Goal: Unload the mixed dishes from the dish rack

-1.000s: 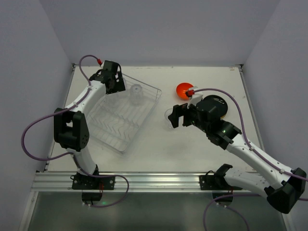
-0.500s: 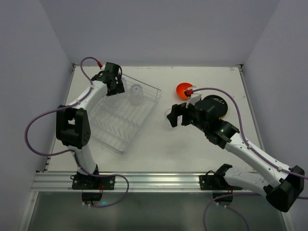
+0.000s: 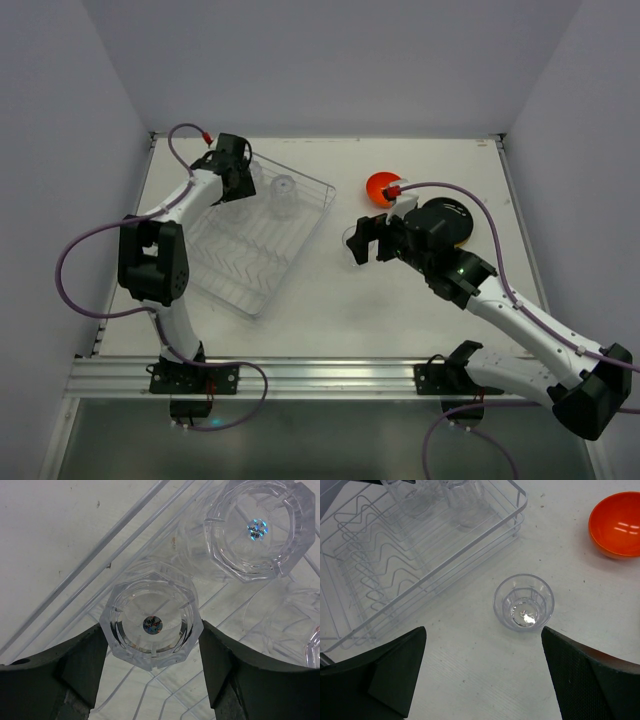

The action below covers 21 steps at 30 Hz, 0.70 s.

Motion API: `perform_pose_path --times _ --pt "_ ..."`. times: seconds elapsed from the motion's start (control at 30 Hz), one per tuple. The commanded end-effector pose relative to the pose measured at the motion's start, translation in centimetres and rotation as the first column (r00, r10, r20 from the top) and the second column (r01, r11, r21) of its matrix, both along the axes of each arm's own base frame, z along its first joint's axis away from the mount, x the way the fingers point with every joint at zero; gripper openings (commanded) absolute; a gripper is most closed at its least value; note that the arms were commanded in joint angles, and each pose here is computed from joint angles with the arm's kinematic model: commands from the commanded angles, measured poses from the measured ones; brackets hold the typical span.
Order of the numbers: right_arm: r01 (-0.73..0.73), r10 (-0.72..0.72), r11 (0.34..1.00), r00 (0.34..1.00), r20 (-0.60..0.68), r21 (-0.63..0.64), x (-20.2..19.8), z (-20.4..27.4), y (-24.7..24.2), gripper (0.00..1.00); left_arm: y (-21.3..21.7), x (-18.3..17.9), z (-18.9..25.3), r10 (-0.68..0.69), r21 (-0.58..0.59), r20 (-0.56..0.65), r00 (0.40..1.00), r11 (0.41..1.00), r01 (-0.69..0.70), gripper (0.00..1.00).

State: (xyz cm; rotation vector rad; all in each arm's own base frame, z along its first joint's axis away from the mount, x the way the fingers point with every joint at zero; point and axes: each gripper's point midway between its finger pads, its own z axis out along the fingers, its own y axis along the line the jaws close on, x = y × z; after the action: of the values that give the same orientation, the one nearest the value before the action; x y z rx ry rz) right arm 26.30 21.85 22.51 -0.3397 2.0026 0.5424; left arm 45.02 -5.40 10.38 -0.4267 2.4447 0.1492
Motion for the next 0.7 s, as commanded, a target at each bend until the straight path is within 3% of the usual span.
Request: perform_pose_path --times 0.0,0.1,0.2,0.37,0.53,0.63,0.67 --pt "-0.01 0.008 0.999 0.999 0.041 0.044 0.2 1.2 0.5 0.99 -0.3 0.6 0.0 -0.007 -0.026 0.026 1.0 1.0 0.008 0.73" --pt "-0.014 0.012 0.999 0.999 0.045 0.049 0.1 1.3 0.5 0.99 -0.3 0.5 -0.3 -0.013 -0.027 0.022 1.0 1.0 0.014 0.73" --pt "-0.023 0.021 0.998 0.999 0.042 0.05 0.0 1.2 0.7 0.99 -0.3 0.5 -0.6 -0.02 -0.025 0.019 1.0 0.999 0.02 0.84" --pt "-0.031 0.028 0.998 0.999 0.042 0.053 -0.1 1.2 0.8 0.99 -0.3 0.4 -1.5 -0.028 -0.017 -0.004 1.0 0.999 0.028 0.89" --pt "-0.034 0.031 0.998 0.998 0.049 0.061 -0.1 1.4 0.8 0.99 -0.1 0.4 -1.0 -0.024 -0.009 0.008 1.0 1.0 0.024 0.79" --pt "-0.037 0.035 0.997 0.998 0.045 0.061 -0.2 1.4 0.9 0.99 -0.1 0.6 -0.4 -0.028 -0.009 0.024 0.999 1.0 0.028 0.61" --pt "-0.038 0.035 0.997 0.998 0.048 0.061 -0.2 1.4 0.8 0.99 -0.2 0.6 0.0 -0.031 -0.011 0.028 0.999 0.999 0.031 0.47"
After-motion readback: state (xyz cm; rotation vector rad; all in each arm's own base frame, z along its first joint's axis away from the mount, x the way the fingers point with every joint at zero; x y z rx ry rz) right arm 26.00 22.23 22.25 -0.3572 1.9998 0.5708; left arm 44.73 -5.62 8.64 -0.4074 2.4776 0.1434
